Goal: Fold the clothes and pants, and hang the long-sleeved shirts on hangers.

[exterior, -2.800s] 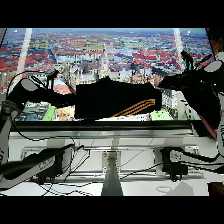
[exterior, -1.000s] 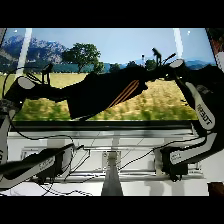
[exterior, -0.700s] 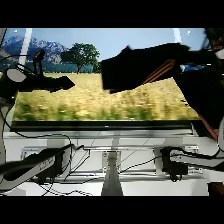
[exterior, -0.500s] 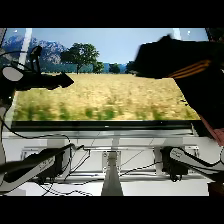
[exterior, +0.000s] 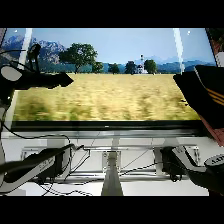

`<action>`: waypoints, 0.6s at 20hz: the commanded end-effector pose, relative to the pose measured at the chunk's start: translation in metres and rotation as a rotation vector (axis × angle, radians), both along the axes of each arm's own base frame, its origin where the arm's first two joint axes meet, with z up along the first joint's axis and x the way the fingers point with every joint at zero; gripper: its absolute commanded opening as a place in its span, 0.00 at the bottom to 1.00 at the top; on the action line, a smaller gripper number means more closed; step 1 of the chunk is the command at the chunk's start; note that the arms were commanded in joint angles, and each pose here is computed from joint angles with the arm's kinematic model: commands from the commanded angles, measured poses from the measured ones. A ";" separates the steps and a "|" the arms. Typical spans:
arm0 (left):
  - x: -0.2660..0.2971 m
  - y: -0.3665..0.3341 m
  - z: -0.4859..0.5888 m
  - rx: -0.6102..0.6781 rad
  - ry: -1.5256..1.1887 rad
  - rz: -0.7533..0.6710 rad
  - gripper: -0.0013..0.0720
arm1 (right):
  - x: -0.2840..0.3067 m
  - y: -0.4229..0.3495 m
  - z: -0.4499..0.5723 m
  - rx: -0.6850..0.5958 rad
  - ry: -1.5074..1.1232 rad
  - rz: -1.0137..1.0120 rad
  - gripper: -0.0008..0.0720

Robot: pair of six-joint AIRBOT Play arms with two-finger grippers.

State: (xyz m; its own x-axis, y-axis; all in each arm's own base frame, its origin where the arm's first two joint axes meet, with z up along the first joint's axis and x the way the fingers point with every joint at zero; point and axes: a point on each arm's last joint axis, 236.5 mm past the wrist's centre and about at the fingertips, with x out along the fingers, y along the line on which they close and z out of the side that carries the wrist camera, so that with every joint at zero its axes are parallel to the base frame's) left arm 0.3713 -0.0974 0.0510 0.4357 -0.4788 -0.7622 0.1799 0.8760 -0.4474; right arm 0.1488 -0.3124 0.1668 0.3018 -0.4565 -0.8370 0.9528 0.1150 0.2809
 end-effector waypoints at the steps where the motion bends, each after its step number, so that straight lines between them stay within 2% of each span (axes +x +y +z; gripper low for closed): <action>1: 0.000 0.001 0.001 0.001 -0.002 0.001 0.96 | -0.025 0.002 -0.002 0.001 0.073 0.019 0.93; 3: 0.000 0.000 0.001 0.000 -0.002 0.001 0.96 | 0.007 0.011 0.001 -0.019 0.043 0.137 0.92; 5: 0.000 0.001 0.001 0.001 -0.002 0.001 0.96 | 0.056 0.034 0.006 -0.064 0.026 0.346 0.88; 7: 0.000 0.000 0.001 0.000 -0.002 0.001 0.96 | 0.113 0.076 0.009 -0.101 0.011 0.574 0.59; 8: 0.000 0.001 0.001 0.001 -0.002 0.001 0.96 | 0.141 0.105 0.012 -0.126 0.001 0.701 0.42; 9: 0.000 0.000 0.001 0.000 -0.002 0.001 0.96 | 0.166 0.138 0.015 -0.149 -0.014 0.823 0.18; 10: 0.000 0.001 0.001 0.001 -0.002 0.001 0.96 | 0.187 0.174 0.017 -0.167 -0.031 0.943 0.05; 12: 0.000 0.001 0.001 0.001 -0.002 0.001 0.96 | 0.220 0.242 0.027 -0.229 -0.087 1.142 0.05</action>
State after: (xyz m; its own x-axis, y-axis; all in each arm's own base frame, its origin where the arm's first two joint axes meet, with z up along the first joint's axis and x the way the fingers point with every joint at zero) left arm 0.3714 -0.0974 0.0511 0.4360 -0.4786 -0.7621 0.1799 0.8761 -0.4473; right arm 0.3219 -0.1615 0.1815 0.6015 -0.1739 -0.7797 0.5259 0.8209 0.2226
